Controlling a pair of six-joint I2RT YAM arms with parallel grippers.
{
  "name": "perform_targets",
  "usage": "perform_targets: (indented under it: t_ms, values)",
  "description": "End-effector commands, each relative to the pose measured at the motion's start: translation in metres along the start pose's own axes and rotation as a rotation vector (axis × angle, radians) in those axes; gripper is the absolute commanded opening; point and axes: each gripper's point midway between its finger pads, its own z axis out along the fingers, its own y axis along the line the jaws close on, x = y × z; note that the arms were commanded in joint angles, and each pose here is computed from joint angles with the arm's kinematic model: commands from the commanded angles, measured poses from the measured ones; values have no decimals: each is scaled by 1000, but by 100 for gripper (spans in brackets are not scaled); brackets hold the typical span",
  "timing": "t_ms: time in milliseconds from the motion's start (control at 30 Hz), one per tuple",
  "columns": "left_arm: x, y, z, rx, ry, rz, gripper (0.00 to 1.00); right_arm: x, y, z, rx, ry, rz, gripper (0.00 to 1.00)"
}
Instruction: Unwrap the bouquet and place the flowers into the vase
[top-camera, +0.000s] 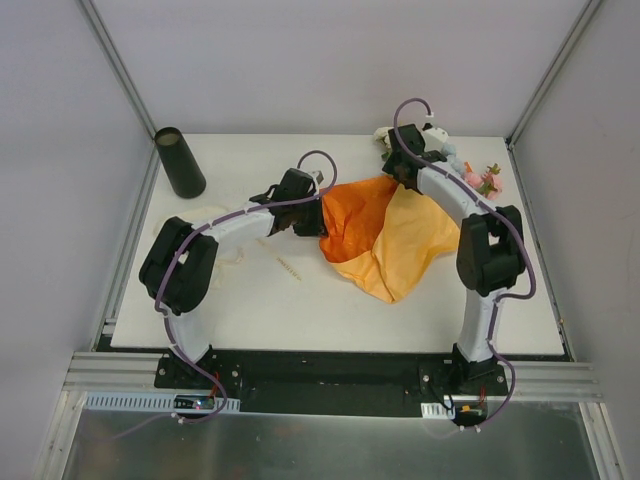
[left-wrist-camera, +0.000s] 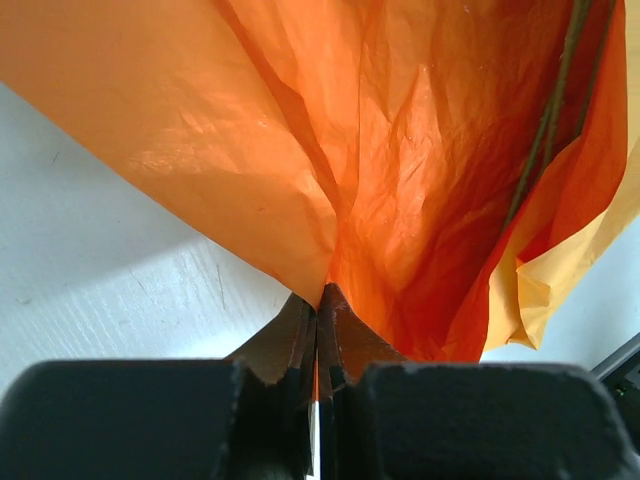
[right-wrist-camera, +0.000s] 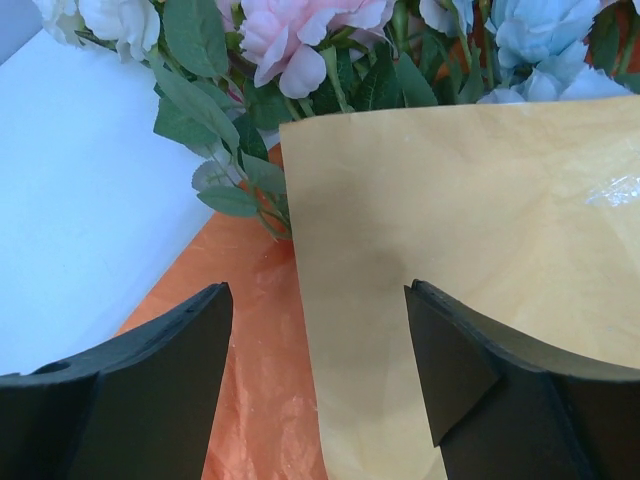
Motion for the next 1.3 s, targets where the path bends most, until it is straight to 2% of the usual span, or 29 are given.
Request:
perform_targets:
  t_ms: [0, 500, 700, 767, 1000, 1133, 1200, 1267]
  values:
    - [-5, -2, 3, 24, -25, -2, 0, -13, -4, -1, 68, -18, -41, 77]
    - [-4, -9, 2, 58, -31, -23, 0, -2, -11, 27, 206, 3, -131, 77]
    - [0, -4, 4, 45, -23, -34, 0, 0, -22, 29, 274, 13, -177, 72]
    - [0, -3, 5, 41, -25, -39, 0, -5, -26, 25, 286, -2, -185, 65]
    - [3, 4, 8, 13, -23, -63, 0, -36, -44, 0, 320, -89, -225, 14]
    - [6, 10, 13, -19, -3, -76, 0, -56, -59, -25, 317, -152, -225, 0]
    - [9, 14, 16, -33, 12, -82, 0, -68, -73, -45, 321, -178, -215, 0]
    - [11, 20, 17, -58, 23, -84, 0, -61, -99, -58, 345, -173, -213, 0]
